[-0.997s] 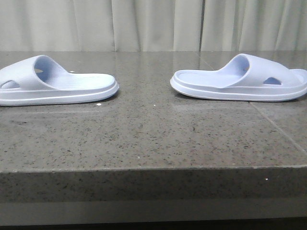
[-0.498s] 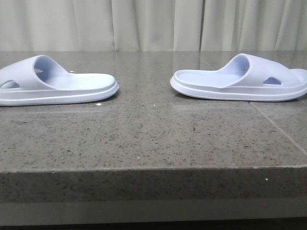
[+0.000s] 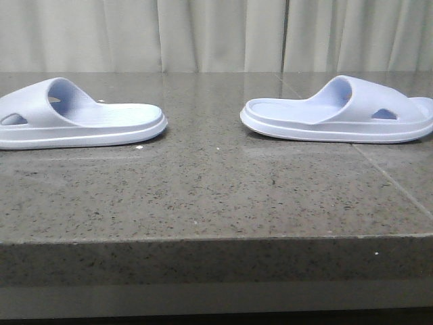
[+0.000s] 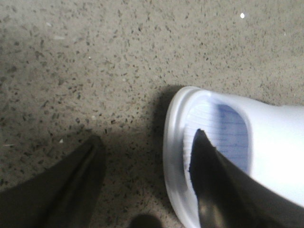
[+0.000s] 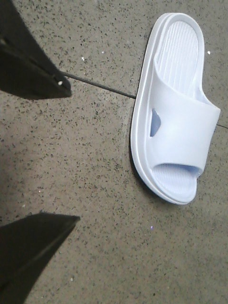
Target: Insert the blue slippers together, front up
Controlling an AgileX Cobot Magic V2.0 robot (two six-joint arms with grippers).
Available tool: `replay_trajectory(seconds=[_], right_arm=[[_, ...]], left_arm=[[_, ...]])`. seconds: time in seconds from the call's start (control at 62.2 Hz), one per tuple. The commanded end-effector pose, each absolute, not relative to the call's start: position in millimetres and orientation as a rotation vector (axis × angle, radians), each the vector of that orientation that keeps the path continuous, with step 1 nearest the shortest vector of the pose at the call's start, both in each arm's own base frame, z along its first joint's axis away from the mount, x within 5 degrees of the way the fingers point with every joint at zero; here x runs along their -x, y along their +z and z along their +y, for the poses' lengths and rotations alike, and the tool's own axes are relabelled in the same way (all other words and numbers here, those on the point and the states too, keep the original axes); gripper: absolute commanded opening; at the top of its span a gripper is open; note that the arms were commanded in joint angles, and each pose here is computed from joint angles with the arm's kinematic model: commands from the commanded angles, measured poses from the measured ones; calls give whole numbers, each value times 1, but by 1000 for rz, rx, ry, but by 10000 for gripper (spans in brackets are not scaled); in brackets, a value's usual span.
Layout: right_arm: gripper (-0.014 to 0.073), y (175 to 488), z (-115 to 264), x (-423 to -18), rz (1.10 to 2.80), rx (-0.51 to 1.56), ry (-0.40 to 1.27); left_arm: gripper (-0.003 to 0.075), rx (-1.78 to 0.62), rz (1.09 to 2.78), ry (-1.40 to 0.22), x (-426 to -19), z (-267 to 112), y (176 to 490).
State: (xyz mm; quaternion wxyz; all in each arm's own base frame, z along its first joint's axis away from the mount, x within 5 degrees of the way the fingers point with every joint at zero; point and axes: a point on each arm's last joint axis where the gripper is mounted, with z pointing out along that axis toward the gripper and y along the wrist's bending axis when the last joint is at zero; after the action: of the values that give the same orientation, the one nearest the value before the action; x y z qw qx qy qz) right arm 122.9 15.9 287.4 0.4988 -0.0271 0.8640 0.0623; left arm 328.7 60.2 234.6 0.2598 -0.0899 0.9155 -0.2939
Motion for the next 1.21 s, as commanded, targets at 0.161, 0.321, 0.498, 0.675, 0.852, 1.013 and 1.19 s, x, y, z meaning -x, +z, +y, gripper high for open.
replay_trajectory(seconds=[0.161, 0.321, 0.498, 0.675, 0.852, 1.013, 1.19], right_arm=[[528, 302, 15, -128, 2000, 54, 149], [528, 302, 15, -128, 2000, 54, 149], [528, 302, 15, -127, 2003, 54, 149], [528, 302, 15, -127, 2004, 54, 149], [528, 302, 15, -127, 2004, 54, 149], [528, 302, 15, -127, 2004, 54, 149], [528, 301, 15, -127, 2007, 54, 149]], left_arm=[[321, 168, 2433, -859, -336, 38, 248], [312, 120, 2473, -896, -341, 23, 238], [310, 77, 2505, -921, -342, 13, 232], [145, 71, 2509, -934, -341, 12, 233], [-20, 92, 2488, -971, -342, 11, 235], [-20, 45, 2392, -1116, -340, 3, 248], [-20, 0, 2295, -1136, -330, -2, 275]])
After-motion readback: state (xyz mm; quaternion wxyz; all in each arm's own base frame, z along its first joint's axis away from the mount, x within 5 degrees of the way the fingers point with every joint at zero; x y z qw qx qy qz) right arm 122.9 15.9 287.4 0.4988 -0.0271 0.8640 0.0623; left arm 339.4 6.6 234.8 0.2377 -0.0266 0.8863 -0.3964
